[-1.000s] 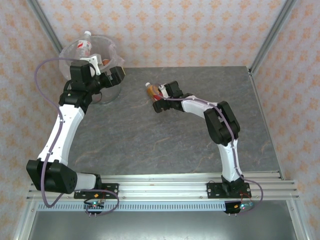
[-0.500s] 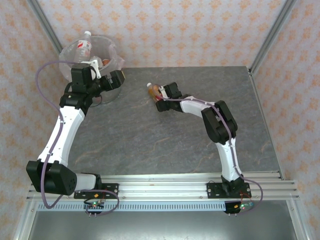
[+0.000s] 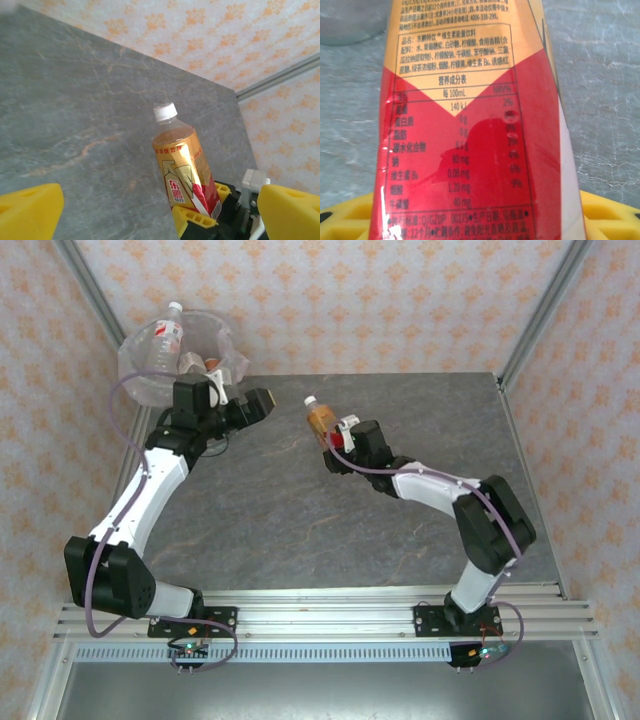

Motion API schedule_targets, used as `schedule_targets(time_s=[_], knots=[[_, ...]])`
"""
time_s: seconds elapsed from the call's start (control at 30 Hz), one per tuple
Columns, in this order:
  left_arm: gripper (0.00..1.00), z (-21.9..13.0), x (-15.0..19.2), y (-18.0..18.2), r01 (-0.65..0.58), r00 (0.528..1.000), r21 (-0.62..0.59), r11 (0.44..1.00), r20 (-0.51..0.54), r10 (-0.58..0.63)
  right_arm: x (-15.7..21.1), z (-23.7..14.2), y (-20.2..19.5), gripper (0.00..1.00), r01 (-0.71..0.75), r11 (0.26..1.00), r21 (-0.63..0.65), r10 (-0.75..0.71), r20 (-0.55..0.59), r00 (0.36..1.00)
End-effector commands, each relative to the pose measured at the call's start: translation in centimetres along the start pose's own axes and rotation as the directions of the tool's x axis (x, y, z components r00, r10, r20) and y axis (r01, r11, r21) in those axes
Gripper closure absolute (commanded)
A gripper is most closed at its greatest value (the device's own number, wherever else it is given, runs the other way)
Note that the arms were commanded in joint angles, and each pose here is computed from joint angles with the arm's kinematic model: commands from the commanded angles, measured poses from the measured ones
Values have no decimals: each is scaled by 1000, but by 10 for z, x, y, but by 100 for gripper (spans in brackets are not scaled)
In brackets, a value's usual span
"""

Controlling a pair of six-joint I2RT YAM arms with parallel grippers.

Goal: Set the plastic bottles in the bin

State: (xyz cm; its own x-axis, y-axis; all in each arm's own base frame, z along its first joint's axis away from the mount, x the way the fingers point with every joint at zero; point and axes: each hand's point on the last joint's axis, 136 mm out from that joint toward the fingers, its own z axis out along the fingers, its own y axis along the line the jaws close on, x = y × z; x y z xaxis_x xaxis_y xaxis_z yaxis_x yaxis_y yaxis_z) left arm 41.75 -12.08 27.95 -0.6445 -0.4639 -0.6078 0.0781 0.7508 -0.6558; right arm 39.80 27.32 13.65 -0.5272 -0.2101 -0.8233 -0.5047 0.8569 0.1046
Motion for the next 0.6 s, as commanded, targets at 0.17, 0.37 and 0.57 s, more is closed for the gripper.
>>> schedule_targets(time_s=[0.17,0.37,0.57], knots=[[0,31,34,-41,103,995,183,978,-20,-101,-37,-37,46,46,-63,990,-124,83,162,983],[0,41,42,-53,105,994,200,974,-28,-101,-52,-54,71,46,-69,972,-226,120,223,967],[0,54,60,-56,66,995,180,981,-89,-51,-59,-66,90,46,-79,946,-314,157,234,959]])
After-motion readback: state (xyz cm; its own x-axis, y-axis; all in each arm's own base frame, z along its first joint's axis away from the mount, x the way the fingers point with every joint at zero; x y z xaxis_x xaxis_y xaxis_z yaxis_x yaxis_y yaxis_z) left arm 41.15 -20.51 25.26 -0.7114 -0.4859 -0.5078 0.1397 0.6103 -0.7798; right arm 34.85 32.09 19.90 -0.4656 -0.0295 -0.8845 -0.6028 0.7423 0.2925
